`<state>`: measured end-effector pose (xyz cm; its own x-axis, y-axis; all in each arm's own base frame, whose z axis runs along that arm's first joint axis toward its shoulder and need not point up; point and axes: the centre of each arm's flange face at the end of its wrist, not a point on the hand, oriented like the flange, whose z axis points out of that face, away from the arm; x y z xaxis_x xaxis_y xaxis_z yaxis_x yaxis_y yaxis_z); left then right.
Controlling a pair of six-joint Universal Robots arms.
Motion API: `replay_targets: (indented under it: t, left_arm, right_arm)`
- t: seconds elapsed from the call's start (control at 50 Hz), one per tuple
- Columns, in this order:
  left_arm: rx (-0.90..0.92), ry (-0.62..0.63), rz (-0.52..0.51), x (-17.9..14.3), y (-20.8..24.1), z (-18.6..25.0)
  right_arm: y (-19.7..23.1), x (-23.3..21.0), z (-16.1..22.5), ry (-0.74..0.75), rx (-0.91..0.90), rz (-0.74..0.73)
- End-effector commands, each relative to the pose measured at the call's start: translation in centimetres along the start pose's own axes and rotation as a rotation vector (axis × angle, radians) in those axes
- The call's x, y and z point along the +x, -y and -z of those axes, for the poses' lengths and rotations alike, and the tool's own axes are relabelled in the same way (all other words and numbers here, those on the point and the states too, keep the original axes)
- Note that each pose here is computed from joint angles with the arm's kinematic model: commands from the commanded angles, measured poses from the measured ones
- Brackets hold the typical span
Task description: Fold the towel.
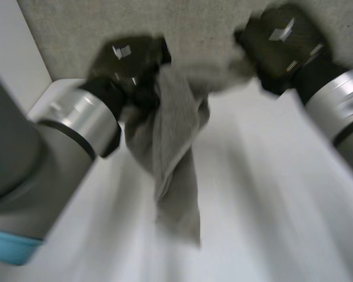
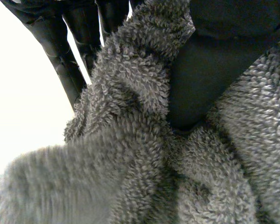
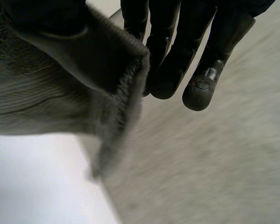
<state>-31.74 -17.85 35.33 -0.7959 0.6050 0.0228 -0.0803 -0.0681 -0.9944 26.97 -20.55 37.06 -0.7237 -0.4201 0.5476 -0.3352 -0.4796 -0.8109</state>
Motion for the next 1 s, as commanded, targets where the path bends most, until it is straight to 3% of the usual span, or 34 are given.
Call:
replay_targets:
  t: [0.02, 0.2, 0.34, 0.44, 0.5, 0.54, 0.74, 0.88, 1.0]
  left_arm:
    - [0.068, -0.087, 0.063, 0.8, 5.0, 2.6]
    - [0.067, -0.160, 0.125, 1.3, 7.6, 4.4]
    - [0.021, -0.117, 0.113, 0.0, 6.0, 2.6]
    - [-0.173, -0.024, 0.101, -3.0, -2.4, -4.0]
    - [-0.205, -0.017, 0.095, -3.5, -4.5, -5.5]
    - [-0.252, -0.023, 0.060, -4.1, -9.0, -8.8]
    - [-0.231, -0.117, -0.090, -4.3, -18.2, -14.7]
    - [-0.188, -0.102, -0.114, -4.5, -17.0, -15.3]
    - [-0.261, -0.049, -0.102, -5.2, -12.5, -12.1]
  right_arm:
    - [3.7, 3.6, 2.4, -0.032, -0.031, -0.010]
    - [6.4, 4.6, 4.2, -0.013, -0.057, -0.021]
    - [4.0, 3.4, 3.5, 0.033, -0.145, -0.045]
    - [-3.2, -0.4, 1.1, 0.167, -0.344, -0.096]
    - [-5.0, -1.3, 0.4, 0.188, -0.376, -0.106]
    - [-8.2, -3.3, -1.2, 0.208, -0.399, -0.120]
    - [-16.1, -5.9, -4.1, 0.064, -0.493, -0.086]
    - [-17.1, -6.4, -4.0, 0.034, -0.531, -0.072]
    - [-16.7, -5.7, -3.6, 0.018, -0.533, -0.071]
